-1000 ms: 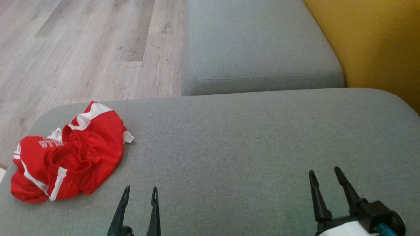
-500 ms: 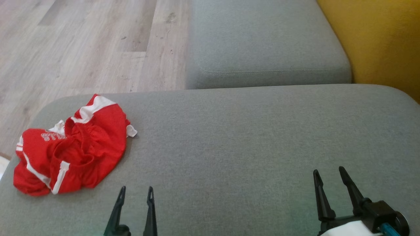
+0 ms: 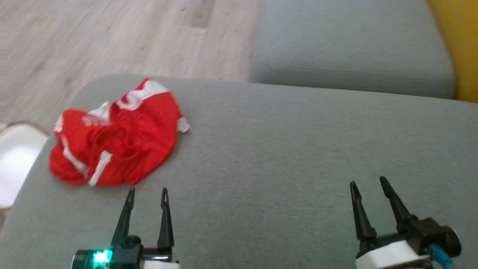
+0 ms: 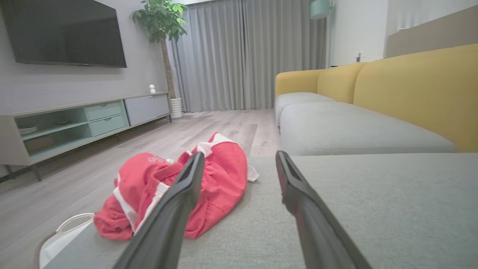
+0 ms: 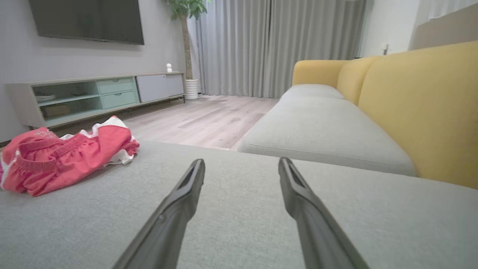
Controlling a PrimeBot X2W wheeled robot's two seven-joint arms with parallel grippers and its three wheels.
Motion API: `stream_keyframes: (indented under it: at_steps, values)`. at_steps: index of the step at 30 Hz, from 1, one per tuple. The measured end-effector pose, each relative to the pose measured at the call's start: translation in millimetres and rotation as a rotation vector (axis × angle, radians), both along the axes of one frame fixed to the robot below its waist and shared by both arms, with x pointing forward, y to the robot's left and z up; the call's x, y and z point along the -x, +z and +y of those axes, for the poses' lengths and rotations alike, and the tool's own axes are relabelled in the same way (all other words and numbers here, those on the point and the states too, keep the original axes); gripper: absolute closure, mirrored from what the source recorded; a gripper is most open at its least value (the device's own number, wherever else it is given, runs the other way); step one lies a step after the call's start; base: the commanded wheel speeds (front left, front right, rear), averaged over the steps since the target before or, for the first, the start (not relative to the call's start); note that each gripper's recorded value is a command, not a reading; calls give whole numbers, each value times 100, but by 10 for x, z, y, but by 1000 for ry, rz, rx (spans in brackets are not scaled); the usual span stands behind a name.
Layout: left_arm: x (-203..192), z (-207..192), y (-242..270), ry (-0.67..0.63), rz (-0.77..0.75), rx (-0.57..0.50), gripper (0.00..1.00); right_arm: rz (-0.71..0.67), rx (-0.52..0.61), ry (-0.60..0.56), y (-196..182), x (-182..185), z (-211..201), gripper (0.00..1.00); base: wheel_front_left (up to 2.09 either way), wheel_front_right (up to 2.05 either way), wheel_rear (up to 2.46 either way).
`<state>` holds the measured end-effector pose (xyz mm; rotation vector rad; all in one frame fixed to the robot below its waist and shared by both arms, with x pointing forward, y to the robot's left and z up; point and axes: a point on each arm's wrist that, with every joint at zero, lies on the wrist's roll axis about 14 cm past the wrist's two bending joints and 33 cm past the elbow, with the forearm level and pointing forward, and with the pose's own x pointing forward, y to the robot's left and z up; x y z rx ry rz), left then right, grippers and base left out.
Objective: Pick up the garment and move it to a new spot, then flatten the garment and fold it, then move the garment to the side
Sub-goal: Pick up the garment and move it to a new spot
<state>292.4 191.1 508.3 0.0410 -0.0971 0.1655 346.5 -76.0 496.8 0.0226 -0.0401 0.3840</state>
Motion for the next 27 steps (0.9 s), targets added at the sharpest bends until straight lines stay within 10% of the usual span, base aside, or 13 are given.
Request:
stream_keyframes:
  at_steps: [27]
  values:
    - [249,1050,134,401,31,-69,0,49,88,343,-469,-600,1125,0,0,0,0]
